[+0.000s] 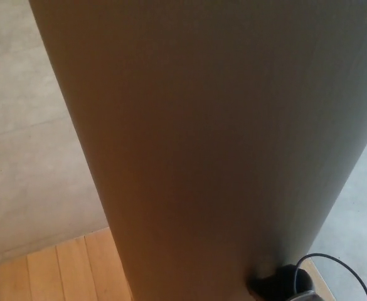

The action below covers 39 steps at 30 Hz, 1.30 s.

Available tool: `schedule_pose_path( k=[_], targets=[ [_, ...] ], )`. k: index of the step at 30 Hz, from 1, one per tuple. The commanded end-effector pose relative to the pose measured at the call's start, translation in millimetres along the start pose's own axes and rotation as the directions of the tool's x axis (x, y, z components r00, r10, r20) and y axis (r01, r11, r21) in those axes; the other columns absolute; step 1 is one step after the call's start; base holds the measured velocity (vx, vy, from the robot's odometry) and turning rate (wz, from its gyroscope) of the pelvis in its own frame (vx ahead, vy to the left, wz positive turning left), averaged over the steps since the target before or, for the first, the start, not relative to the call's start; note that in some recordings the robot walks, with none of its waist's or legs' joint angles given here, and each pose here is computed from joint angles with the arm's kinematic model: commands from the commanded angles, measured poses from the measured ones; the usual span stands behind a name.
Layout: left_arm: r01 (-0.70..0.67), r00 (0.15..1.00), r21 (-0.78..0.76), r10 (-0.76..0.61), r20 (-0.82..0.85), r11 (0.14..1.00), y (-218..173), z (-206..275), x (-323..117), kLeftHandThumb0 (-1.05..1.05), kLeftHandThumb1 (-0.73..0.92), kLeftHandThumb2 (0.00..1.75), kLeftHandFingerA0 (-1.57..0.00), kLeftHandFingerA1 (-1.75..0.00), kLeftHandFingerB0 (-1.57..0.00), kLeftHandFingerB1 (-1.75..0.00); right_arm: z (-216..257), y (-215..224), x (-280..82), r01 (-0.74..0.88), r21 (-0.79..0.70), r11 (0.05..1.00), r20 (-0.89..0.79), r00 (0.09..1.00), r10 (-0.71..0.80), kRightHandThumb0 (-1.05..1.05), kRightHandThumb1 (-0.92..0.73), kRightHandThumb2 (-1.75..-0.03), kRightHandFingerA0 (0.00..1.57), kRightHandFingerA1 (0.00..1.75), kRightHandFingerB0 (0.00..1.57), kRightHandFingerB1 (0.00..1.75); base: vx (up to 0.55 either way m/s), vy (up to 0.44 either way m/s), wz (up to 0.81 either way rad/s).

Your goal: The robot uses its right hand to pick up a caution sign board kept on the stair and turn around and walk towards a pillar and place the sign against it

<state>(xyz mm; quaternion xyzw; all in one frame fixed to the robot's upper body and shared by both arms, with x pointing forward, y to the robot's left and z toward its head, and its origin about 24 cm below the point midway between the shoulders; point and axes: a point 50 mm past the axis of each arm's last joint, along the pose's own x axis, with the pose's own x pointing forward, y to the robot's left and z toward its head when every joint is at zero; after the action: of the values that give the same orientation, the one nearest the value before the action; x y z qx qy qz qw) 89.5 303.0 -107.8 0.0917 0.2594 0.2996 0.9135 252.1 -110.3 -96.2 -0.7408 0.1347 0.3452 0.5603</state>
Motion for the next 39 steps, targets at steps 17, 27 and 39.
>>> schedule_pose_path(
  k=[17, 27, 39],
  targets=[
    [0.028, 0.993, 0.042, -0.032, 0.109, 0.999, 7.8, 1.5, -10.2, -0.06, 0.55, 1.03, -1.51, -1.12, -1.25, -1.18, -42.7, -31.9, -11.7, 0.280, -0.169, 0.945, 0.086, 0.959, -0.269, -0.84, -0.46, -0.76, 0.00, 0.12, 0.00, 0.12, 0.00, 0.000, 0.00],
    [0.040, 0.991, 0.074, -0.049, 0.123, 0.996, 10.2, 1.1, -12.2, -0.05, 0.52, 1.12, -1.44, -1.26, -1.26, -1.18, -70.0, -51.3, -53.3, 0.408, -0.143, 0.902, 0.287, 0.889, -0.356, -0.70, -0.66, -0.60, 0.00, 0.00, 0.00, 0.37, 0.00, 0.000, 0.00],
    [0.034, 0.997, 0.050, -0.037, 0.069, 0.998, 11.6, -5.8, -13.7, -0.06, 0.51, 1.08, -1.43, -1.26, -1.21, -1.14, -132.3, -77.1, -180.2, 0.303, 0.011, 0.953, 0.169, 0.939, -0.300, -0.38, -0.41, -0.99, 0.00, 0.51, 0.00, 0.51, 0.00, 0.000, 0.00]
  ],
)
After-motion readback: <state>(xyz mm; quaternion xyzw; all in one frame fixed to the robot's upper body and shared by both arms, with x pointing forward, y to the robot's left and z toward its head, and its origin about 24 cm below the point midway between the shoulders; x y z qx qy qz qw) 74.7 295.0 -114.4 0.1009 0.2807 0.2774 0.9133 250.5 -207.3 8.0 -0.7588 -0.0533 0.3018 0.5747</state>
